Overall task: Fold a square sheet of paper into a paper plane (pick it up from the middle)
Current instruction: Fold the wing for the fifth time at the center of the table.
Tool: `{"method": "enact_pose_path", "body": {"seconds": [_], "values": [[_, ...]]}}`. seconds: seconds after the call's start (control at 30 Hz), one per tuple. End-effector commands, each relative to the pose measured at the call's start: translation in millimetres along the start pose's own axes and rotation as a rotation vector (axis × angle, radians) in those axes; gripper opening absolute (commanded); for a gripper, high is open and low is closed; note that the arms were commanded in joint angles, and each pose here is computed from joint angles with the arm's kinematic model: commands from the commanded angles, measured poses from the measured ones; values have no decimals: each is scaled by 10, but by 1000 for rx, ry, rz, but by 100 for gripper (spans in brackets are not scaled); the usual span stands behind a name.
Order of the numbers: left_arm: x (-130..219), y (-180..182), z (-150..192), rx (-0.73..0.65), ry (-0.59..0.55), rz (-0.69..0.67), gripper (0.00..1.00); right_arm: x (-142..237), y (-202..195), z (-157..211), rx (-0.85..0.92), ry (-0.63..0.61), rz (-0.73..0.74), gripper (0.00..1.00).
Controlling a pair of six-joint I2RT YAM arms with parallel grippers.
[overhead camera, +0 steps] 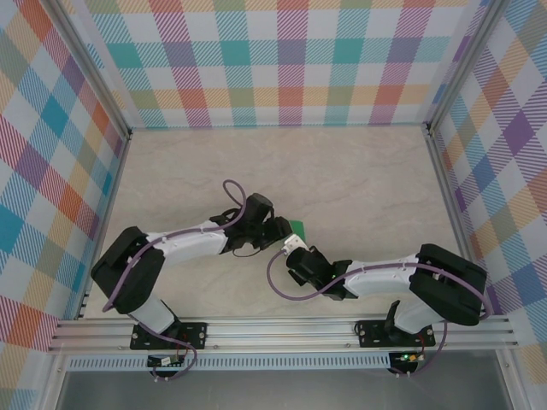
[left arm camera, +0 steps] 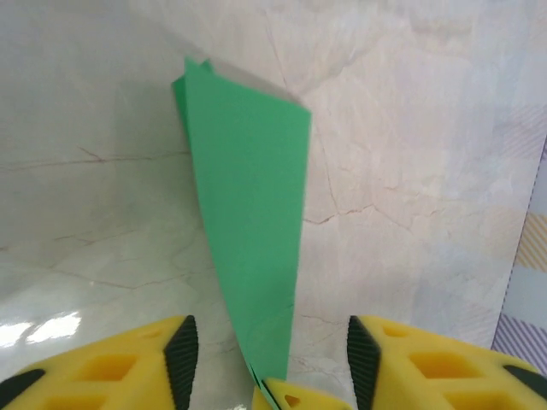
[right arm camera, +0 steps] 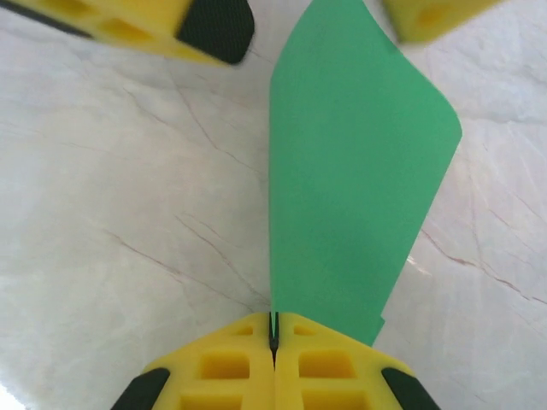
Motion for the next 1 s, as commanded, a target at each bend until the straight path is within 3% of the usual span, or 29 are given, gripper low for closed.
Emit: {"method": "enact_pose_path", "body": {"seconds": [0.0,0.23,0.97], "values": [[275,148,-121,-23,-95,-115,57,52,95,-120,-36,-48,-120,0],[519,293,-169,8,-185,-140,61,20,118,-102,-126,-21,-246,0],[158,124,-29,6,-81,14,47,61,-118,-170,-587,0,-524,0]]}}
Point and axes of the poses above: each hand's point on the last joint's axis, 136 mm out from that joint toward the fingers, its own x axis back along the fingers, its own y axis along the line the jaws close on, z = x × y, the point moved 2 cm from there along x, back along the fingers, and after that the axes turned 5 degrees about -x, right-handed, at the moved point
